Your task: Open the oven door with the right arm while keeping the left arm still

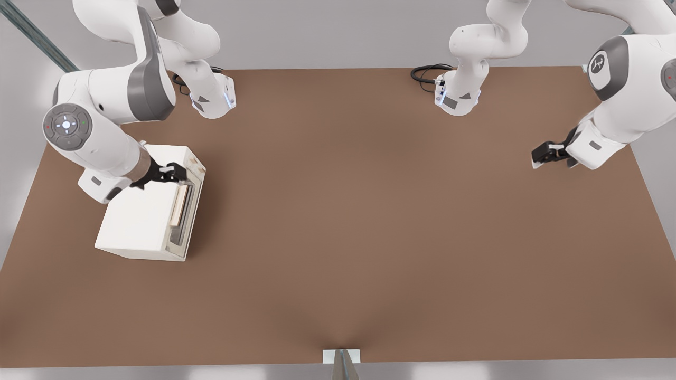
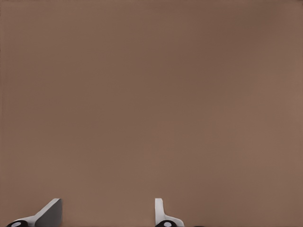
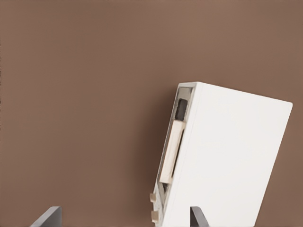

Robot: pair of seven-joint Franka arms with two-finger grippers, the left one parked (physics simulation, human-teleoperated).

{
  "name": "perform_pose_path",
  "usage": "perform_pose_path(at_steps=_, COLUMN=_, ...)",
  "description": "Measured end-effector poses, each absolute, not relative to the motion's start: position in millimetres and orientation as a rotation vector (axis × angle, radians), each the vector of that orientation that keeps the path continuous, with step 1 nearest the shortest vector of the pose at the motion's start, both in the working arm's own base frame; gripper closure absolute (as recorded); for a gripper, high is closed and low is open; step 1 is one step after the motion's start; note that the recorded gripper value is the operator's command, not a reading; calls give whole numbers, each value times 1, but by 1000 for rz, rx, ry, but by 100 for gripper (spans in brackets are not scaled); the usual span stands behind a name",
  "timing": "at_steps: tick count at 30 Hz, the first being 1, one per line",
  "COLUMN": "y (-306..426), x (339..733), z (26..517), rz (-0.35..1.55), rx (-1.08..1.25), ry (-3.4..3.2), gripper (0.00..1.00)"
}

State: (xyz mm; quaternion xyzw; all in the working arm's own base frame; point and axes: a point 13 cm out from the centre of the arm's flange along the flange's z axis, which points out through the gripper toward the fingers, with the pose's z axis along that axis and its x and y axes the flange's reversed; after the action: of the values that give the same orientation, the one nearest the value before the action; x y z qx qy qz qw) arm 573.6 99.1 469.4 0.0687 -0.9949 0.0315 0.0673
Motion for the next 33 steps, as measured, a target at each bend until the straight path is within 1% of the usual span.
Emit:
perform_pose_path(at_steps=3, y=101, x=582, z=460, rz=97, rx=205, ry=-3004, gripper=0)
perform_pose_path(at_steps=4, y=97, x=584, z=457, rz=105, rx=203, ry=-3004, gripper=9)
perform_pose_path(at_steps=5, y=88, x=587, z=455, rz=139, rx=200, ry=-3002, gripper=100)
perform_pose_path(at_steps=6, y=83, x=586, z=447, rz=235, rx=247, ry=-2973, gripper=100)
perform_pose_path(at_steps=9, y=132, x=577, z=388, rz=599, rx=494, ry=-2763, gripper=100)
perform_pose_path(at_steps=11, y=148, x=571, z=354, rz=795, rx=545, ry=-2632, gripper=100)
perform_pose_path(at_steps=14, y=117, x=550, z=322, rz=966, rx=534, ry=-2522, gripper=100)
perform_pose_path(at_steps=16, y=107, x=546, z=311, rz=1064, rx=532, ry=-2494, gripper=100)
perform_pose_path(at_steps=21, y=117, x=548, z=280, rz=1209, rx=500, ry=-2497, gripper=100)
perform_pose_path(at_steps=24, y=94, x=546, z=258, rz=1263, rx=400, ry=-2480, gripper=100)
perform_pose_path(at_steps=28, y=72, x=546, z=250, rz=1308, rx=281, ry=-2498, gripper=100)
perform_pose_path(at_steps=33, y=61, x=547, z=241, rz=1337, rx=184, ry=-2528, gripper=100)
